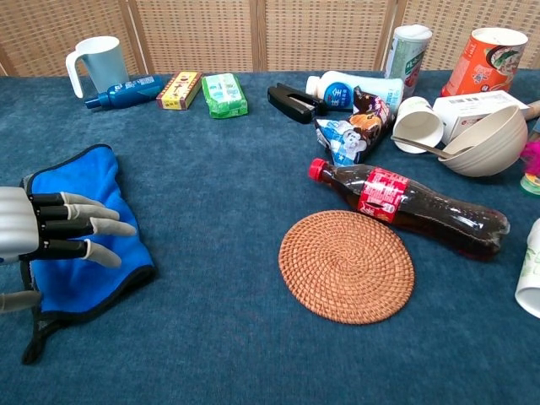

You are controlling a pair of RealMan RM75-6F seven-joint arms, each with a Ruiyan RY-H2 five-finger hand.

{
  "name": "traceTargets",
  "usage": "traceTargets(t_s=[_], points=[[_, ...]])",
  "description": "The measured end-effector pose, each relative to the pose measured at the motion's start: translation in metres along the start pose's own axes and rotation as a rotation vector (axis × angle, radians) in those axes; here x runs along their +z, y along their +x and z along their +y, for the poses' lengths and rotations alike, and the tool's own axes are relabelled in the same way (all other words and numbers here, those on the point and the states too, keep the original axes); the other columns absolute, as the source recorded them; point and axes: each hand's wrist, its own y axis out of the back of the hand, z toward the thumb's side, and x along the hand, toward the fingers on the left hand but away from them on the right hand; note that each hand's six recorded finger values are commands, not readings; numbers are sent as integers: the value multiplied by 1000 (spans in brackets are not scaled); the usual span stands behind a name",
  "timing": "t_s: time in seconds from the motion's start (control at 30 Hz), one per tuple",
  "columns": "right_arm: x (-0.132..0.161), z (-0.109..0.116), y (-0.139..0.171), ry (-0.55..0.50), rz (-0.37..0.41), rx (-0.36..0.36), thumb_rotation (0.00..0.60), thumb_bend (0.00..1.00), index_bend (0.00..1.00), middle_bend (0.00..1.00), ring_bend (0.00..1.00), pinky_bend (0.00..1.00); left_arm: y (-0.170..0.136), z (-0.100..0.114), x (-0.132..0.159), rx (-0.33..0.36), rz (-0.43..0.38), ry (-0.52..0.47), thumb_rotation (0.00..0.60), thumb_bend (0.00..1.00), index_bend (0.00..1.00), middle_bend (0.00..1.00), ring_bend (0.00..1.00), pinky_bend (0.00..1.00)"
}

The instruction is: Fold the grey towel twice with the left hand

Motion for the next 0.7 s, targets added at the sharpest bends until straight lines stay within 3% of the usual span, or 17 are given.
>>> traceTargets(t_s=[0.4, 0.7], points=[[2, 0, 1, 3, 5, 0, 600, 0, 0, 0, 0, 0, -2, 9, -6, 66, 17, 40, 600, 446, 163, 0, 0, 117], [1, 1, 2, -3, 5, -5, 600, 0, 0, 0, 0, 0, 9, 4, -1, 65, 7, 68, 600, 446, 155, 0, 0, 115]])
